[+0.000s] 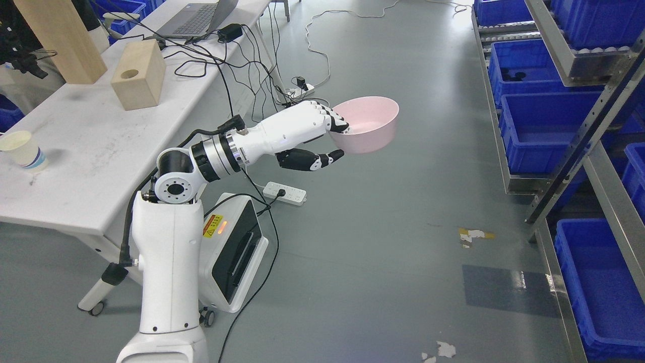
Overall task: Stack pink IKEA bowl on shelf middle layer
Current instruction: 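Hold the bowl raised in the left hand while driving to the other shelf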
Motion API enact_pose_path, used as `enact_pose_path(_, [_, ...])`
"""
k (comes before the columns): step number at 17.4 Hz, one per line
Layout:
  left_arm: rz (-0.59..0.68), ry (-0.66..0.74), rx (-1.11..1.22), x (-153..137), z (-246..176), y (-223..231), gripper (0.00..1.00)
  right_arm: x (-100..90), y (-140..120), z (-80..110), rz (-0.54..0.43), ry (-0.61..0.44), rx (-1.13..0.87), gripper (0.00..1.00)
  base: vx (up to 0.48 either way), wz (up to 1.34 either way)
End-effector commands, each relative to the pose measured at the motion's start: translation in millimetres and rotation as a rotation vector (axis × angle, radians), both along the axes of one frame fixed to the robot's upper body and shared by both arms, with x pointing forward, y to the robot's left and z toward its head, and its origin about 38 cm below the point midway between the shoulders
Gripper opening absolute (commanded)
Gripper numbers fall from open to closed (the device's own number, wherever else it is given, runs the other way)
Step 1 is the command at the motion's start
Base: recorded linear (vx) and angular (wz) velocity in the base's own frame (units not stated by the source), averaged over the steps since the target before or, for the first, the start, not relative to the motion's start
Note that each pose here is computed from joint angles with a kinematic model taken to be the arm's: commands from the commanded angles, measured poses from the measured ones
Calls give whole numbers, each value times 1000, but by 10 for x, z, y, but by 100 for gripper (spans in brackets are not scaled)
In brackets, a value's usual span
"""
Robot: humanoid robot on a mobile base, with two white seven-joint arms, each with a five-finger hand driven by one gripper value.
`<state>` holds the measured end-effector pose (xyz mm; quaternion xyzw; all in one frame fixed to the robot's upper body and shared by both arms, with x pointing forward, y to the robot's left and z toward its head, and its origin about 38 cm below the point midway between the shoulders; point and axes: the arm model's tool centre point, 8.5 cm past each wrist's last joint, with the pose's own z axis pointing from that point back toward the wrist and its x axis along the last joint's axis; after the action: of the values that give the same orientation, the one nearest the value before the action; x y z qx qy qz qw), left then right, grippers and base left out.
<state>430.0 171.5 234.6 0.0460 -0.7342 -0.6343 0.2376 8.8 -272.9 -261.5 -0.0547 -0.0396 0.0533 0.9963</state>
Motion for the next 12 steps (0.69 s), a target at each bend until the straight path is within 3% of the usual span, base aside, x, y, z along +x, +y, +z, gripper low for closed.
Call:
enact_pose_path(1, [0, -22, 19, 37, 91, 28, 2, -85, -109, 8, 0, 5, -16, 100, 98, -119])
enact_pose_path(5, [-12, -125, 21, 177, 566, -28, 2, -85, -109, 8, 0, 5, -16, 100, 141, -108])
enact_pose_path(12, [-49, -140, 45, 179, 623, -167, 2, -85, -109, 8, 0, 5, -16, 100, 89, -354])
